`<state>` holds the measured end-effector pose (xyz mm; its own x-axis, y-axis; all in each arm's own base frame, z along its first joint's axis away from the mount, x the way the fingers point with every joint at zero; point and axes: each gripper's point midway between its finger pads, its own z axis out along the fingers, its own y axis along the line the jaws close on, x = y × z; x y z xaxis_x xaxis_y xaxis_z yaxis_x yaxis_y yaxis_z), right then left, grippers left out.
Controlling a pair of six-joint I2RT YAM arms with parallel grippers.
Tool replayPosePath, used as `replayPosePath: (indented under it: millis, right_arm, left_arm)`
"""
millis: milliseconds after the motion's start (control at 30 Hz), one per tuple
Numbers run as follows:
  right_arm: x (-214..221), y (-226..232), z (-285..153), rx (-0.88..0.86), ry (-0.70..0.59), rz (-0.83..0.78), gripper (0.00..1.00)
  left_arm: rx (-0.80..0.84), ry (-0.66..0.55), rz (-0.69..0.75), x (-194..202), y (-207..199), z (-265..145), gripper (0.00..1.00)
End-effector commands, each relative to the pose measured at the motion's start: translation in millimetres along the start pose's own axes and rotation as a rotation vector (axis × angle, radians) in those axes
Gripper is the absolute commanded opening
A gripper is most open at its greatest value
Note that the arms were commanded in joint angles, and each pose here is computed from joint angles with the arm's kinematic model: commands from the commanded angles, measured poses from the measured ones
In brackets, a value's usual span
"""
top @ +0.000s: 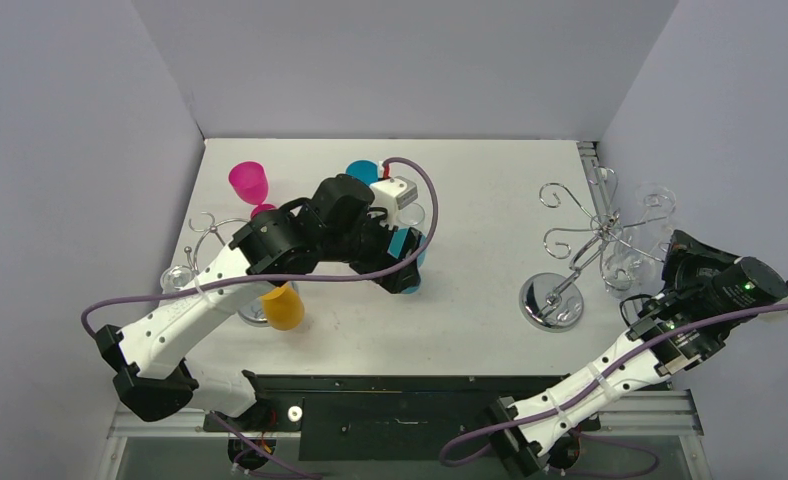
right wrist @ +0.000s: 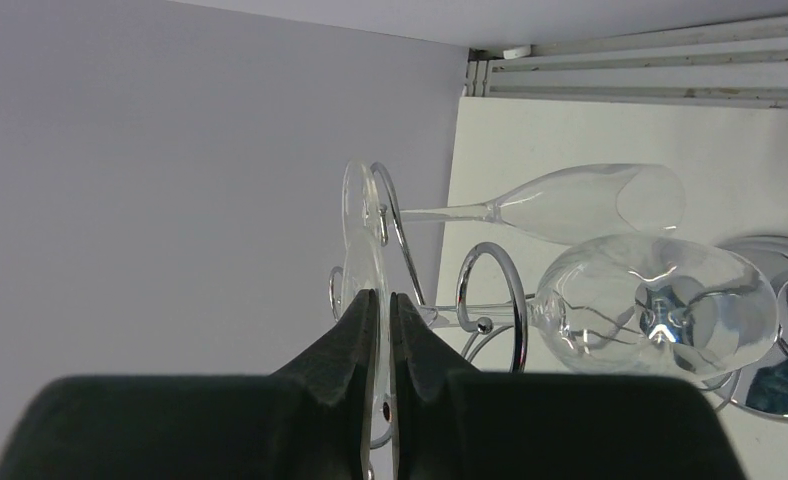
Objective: Take the wine glass off the wine glass rack
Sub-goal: Pick up the wine glass from the wine rack.
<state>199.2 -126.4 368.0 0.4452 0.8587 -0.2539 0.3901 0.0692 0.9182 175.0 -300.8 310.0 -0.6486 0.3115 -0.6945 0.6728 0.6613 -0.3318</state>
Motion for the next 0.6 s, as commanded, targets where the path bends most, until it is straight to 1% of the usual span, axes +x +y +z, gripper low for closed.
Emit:
replayPosePath:
  millis: [0, 300, 567]
  right_arm:
    - [-8.7, 32.7, -1.9, -0.137, -0.037, -0.022, 0.00]
    - [-14.3, 38.3, 5.6, -0.185, -0.061, -0.003, 0.00]
    - [-23.4, 44.8, -0.1, -0.173, -0.117, -0.046, 0.00]
  left_arm:
    - [0.032, -0.059, 0.025, -18.2, -10.0, -8.7, 0.87]
    - [0.030, -0.056, 0.026, -20.9, -10.4, -6.4, 0.88]
    - [0.028, -0.051, 0.027, -21.5, -10.2, -4.0, 0.88]
